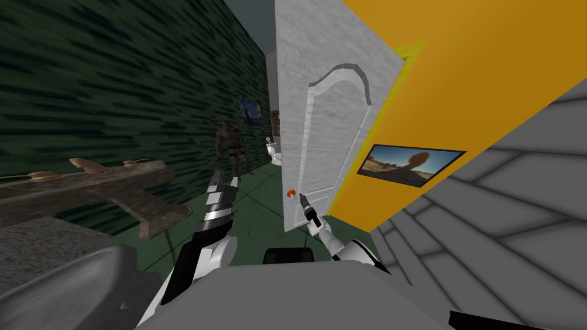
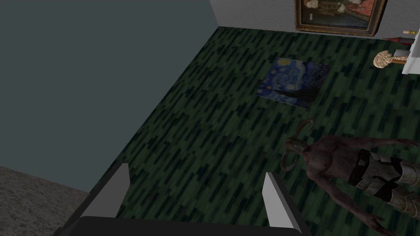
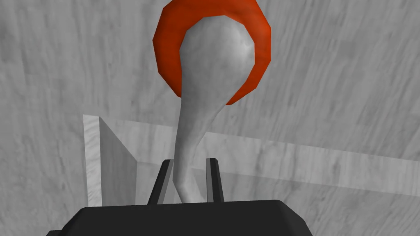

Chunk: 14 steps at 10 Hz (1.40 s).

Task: Push the door open

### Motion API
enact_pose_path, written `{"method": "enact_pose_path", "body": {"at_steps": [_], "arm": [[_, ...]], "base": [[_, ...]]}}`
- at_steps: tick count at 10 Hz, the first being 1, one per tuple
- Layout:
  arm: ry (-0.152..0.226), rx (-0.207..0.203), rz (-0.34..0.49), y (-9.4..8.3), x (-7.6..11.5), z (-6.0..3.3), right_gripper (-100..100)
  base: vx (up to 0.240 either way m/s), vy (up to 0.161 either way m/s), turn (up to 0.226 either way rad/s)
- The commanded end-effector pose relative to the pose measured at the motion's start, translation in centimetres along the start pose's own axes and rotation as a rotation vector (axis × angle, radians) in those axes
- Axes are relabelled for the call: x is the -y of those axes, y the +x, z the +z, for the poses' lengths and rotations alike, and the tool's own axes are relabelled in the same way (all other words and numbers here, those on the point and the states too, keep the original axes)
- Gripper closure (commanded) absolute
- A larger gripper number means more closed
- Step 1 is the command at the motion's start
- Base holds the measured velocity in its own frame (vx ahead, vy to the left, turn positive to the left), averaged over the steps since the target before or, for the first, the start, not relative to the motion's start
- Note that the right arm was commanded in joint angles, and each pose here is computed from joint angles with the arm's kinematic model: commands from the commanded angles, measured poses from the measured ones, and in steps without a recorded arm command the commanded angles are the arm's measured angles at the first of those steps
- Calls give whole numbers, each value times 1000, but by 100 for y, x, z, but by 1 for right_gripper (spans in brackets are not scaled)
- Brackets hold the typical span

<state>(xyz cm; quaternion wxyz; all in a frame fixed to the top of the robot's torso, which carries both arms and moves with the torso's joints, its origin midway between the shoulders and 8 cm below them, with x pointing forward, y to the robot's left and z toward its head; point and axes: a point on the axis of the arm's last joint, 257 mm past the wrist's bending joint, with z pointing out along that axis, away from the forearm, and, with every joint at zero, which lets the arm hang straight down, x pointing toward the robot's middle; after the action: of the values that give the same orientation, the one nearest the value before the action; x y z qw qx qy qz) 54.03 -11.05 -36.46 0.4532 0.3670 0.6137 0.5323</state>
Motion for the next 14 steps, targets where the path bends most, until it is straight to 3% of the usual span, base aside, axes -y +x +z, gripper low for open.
{"method": "enact_pose_path", "body": {"at_steps": [1, 9, 14], "arm": [[-4, 12, -2, -51, -27, 9, 100], [-13, 1, 24, 200, -92, 33, 100], [-23, -11, 59, 457, -172, 63, 100]], "base": [[-103, -157, 188], [-138, -134, 159], [-135, -125, 129]]}}
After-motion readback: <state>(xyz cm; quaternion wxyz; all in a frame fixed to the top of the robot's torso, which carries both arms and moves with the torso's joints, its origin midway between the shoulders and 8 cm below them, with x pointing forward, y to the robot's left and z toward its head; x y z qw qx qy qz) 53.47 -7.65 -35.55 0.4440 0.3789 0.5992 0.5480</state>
